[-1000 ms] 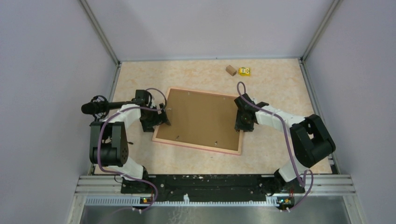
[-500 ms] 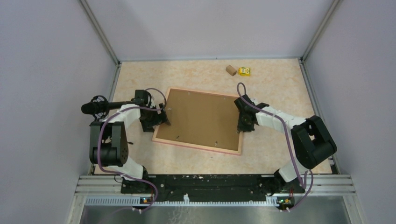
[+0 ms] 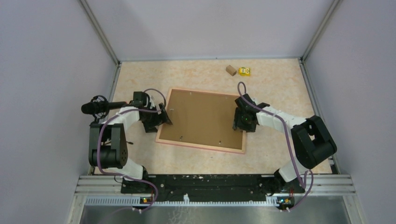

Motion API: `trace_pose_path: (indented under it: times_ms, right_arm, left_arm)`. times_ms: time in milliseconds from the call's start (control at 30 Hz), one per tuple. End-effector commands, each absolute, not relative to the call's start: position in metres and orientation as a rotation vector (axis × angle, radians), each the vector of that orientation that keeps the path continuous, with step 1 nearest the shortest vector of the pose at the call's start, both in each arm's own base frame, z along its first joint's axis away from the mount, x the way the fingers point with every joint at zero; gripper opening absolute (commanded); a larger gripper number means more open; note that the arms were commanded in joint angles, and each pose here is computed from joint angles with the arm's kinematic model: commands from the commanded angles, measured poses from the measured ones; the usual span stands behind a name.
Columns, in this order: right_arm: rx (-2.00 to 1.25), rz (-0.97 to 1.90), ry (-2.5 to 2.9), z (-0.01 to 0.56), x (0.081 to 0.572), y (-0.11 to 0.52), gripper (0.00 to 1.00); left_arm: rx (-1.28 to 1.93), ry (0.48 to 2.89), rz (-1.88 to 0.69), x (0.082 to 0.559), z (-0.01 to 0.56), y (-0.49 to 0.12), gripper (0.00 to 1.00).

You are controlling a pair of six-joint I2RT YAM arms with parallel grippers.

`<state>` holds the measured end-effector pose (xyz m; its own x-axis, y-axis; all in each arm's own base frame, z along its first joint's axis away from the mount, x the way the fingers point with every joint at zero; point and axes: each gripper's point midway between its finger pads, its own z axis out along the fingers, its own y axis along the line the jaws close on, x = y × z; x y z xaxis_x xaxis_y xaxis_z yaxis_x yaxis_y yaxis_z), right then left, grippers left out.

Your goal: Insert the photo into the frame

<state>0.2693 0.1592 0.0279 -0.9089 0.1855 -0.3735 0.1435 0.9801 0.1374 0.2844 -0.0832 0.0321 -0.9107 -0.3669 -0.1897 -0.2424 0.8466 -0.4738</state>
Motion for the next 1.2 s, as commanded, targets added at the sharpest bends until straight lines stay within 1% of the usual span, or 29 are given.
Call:
trace_pose_path:
  times_ms: [0, 167, 233, 333, 467, 600, 733, 833, 900, 967, 1033, 1100, 1133, 1167]
  right_arm:
    - [0.106, 0.418, 2.587, 0.055, 0.312, 0.209, 0.66]
    - [-0.136, 0.294, 2.553, 0.046, 0.355, 0.217, 0.7]
    - [-0.189, 0.263, 2.543, 0.044, 0.373, 0.223, 0.71]
    - [-0.239, 0.296, 2.5, 0.051, 0.4, 0.242, 0.73]
    - [-0.305, 0.329, 2.465, 0.058, 0.425, 0.26, 0.79]
    - [-0.31, 0.272, 2.435, 0.083, 0.441, 0.259, 0.84]
    - [-0.233, 0.134, 2.406, 0.128, 0.443, 0.238, 0.87]
    - [-0.159, 0.077, 2.383, 0.153, 0.429, 0.222, 0.9]
    - [-0.069, 0.068, 2.394, 0.159, 0.414, 0.213, 0.91]
    - [0.054, 0.142, 2.45, 0.153, 0.392, 0.213, 0.89]
    - [0.167, 0.304, 2.519, 0.141, 0.363, 0.224, 0.86]
    - [0.305, 0.457, 2.538, 0.132, 0.337, 0.231, 0.83]
    - [0.367, 0.493, 2.549, 0.117, 0.322, 0.23, 0.83]
    - [0.42, 0.537, 2.536, 0.116, 0.313, 0.23, 0.82]
  left_arm:
    - [-0.621, 2.899, -1.015, 0.214, 0.015, -0.131, 0.93]
    - [-0.506, 2.911, -0.979, 0.186, 0.029, -0.156, 0.94]
    - [-0.459, 2.953, -0.966, 0.166, 0.027, -0.172, 0.95]
    - [-0.446, 3.003, -0.966, 0.134, 0.019, -0.19, 0.95]
    - [-0.436, 3.032, -1.069, 0.102, 0.018, -0.203, 0.95]
    - [-0.264, 2.985, -1.155, 0.09, 0.034, -0.206, 0.98]
    - [-0.071, 2.772, -1.225, 0.103, 0.068, -0.209, 0.98]
    - [0.057, 2.583, -1.25, 0.123, 0.101, -0.216, 0.98]
    - [0.142, 2.483, -1.237, 0.141, 0.125, -0.223, 0.98]
    - [0.193, 2.441, -1.115, 0.164, 0.143, -0.221, 0.98]
    - [0.234, 2.385, -0.973, 0.192, 0.164, -0.217, 0.98]
    - [0.242, 2.33, -0.793, 0.224, 0.181, -0.208, 0.99]
    - [0.225, 2.31, -0.691, 0.242, 0.187, -0.201, 0.98]
    - [0.215, 2.294, -0.598, 0.258, 0.192, -0.195, 0.98]
